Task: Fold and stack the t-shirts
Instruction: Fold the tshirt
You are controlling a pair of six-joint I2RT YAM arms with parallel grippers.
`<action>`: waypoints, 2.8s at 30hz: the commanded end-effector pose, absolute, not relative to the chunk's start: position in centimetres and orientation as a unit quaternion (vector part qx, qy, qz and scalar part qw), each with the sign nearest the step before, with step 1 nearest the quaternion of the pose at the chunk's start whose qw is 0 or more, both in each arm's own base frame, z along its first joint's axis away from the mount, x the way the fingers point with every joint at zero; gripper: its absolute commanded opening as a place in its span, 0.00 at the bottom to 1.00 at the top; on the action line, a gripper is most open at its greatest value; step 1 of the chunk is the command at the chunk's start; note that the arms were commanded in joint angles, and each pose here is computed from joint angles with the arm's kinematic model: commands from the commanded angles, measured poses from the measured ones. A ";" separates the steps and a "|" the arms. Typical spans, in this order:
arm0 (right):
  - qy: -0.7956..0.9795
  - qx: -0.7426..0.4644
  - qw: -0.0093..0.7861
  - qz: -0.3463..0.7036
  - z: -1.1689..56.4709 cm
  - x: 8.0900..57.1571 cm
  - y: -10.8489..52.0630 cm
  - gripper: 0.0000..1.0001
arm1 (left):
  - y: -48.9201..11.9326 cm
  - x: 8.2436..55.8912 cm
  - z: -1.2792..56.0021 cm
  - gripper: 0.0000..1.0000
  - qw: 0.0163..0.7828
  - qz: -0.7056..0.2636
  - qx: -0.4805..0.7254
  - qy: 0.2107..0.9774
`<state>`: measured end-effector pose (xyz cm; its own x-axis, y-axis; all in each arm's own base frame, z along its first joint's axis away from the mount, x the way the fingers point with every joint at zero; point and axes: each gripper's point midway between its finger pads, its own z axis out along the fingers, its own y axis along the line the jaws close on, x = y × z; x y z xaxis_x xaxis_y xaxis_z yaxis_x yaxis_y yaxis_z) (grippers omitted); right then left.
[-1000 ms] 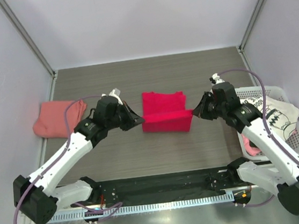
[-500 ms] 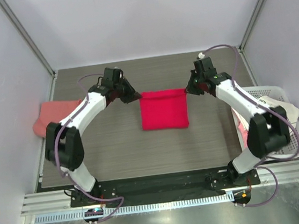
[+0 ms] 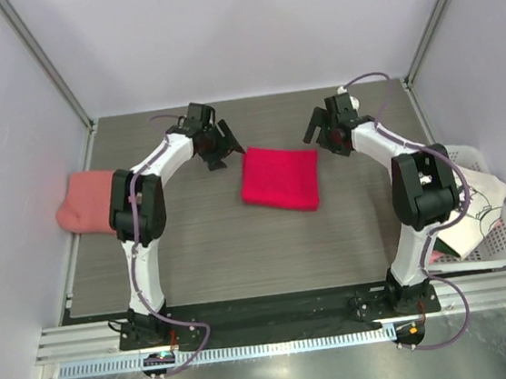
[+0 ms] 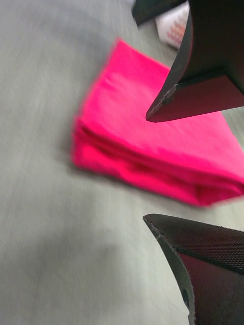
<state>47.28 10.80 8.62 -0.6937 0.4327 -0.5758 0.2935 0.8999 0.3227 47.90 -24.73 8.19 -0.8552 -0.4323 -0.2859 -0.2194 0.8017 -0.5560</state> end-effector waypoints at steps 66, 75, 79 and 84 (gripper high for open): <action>0.897 0.115 0.355 0.238 8.5 35.9 15.4 0.44 | 3.0 35.2 12.4 0.77 0.312 0.265 -0.245 0.879; 0.883 0.120 0.378 0.251 8.6 35.6 15.3 0.53 | 8.5 37.7 7.5 0.82 0.222 0.365 -0.238 0.872; 0.883 0.124 0.377 0.250 8.2 35.5 15.2 0.54 | 8.9 38.3 4.4 0.82 0.180 0.365 -0.215 0.888; 0.889 0.127 0.367 0.244 7.2 35.4 15.1 0.59 | 9.6 38.2 1.5 0.72 0.133 0.334 -0.220 0.907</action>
